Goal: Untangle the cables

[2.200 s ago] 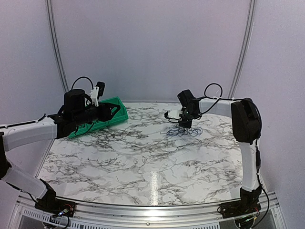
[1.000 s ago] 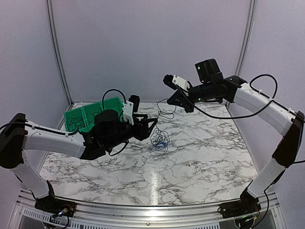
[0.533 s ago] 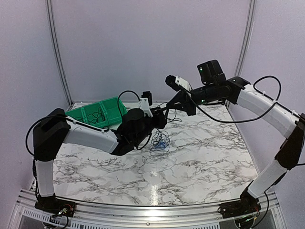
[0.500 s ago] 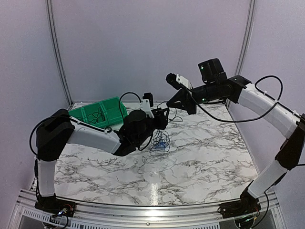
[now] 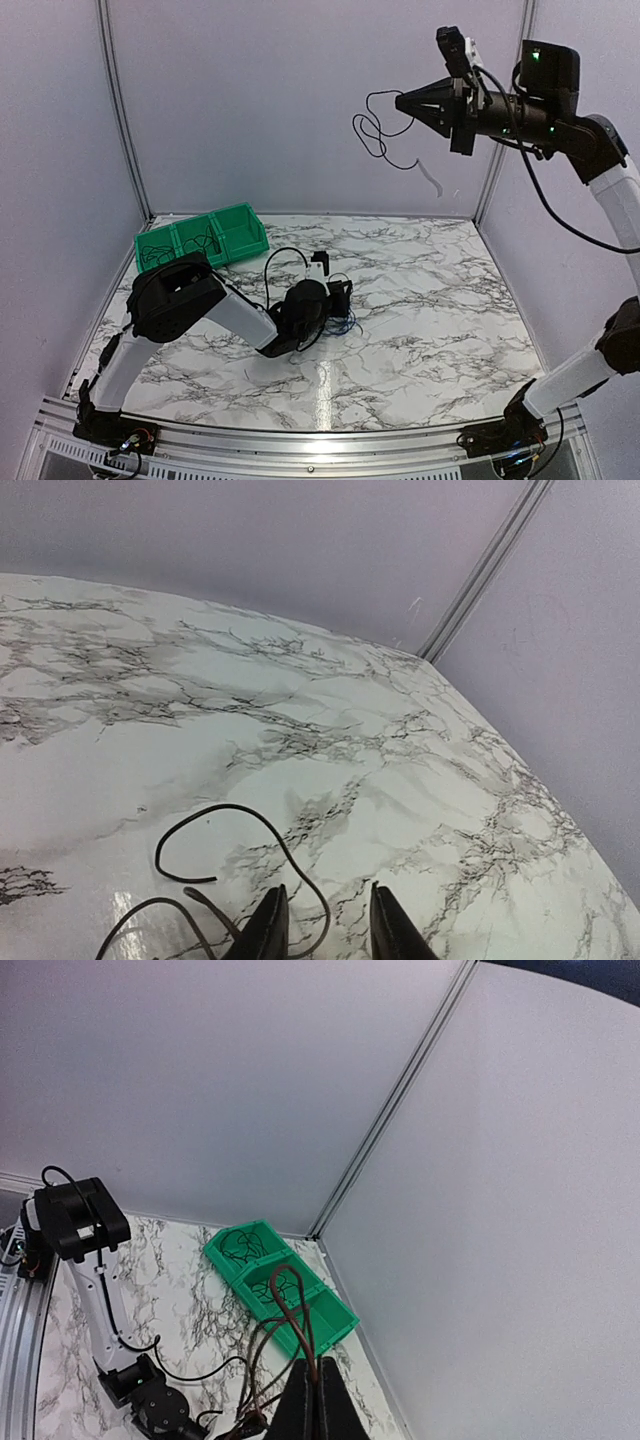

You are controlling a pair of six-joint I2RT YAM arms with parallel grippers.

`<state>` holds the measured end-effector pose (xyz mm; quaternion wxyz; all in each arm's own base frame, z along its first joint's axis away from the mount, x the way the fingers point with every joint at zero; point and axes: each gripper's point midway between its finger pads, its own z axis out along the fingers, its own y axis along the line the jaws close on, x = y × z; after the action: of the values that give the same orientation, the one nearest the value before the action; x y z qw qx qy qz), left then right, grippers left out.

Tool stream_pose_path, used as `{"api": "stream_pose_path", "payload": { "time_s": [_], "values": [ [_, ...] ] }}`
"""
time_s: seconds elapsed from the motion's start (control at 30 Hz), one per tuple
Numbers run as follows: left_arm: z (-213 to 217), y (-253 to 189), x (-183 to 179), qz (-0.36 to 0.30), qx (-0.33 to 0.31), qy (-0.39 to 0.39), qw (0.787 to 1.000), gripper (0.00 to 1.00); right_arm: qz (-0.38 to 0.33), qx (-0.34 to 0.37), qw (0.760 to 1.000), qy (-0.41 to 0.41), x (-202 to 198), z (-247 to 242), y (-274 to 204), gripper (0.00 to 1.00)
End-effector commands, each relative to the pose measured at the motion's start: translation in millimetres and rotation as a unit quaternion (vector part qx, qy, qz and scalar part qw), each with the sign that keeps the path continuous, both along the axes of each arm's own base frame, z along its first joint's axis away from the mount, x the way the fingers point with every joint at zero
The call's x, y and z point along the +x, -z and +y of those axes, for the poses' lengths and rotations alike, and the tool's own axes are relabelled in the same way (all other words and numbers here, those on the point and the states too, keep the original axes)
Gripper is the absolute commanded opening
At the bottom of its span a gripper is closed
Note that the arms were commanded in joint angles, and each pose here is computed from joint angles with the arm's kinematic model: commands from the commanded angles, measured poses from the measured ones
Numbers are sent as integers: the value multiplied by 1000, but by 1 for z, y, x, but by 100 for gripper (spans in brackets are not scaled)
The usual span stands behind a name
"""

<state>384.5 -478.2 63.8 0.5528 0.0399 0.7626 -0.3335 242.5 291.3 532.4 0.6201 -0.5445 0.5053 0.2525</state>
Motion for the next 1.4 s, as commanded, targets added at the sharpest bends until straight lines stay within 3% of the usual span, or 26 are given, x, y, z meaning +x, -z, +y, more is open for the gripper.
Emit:
{"api": "stream_pose_path", "payload": {
  "time_s": [0.0, 0.13, 0.3, 0.53, 0.77, 0.97, 1.37],
  "values": [
    [-11, -33, -11, -38, -45, 38, 998, 36, 26, -27, 999, 29, 21, 1, 28, 0],
    [-3, -85, -35, -91, -86, 84, 989, 49, 53, -55, 996, 40, 39, 5, 74, 0],
    [25, -141, -69, -122, -126, 109, 978, 54, 75, -85, 992, 57, 55, 4, 125, 0],
    [79, -162, -98, -118, -125, 88, 981, 59, 94, -125, 985, 67, 65, 0, 188, 0],
    [109, -160, -135, -154, 45, 150, 976, 63, 123, -169, 978, -11, 40, 10, 257, 0],
    [102, -149, -159, -166, 207, 254, 930, 61, 145, -204, 966, -70, 12, 28, 300, 0],
    [66, -144, -173, -175, 227, 350, 892, 49, 178, -204, 952, -143, -20, 38, 319, 0]
  ]
}}
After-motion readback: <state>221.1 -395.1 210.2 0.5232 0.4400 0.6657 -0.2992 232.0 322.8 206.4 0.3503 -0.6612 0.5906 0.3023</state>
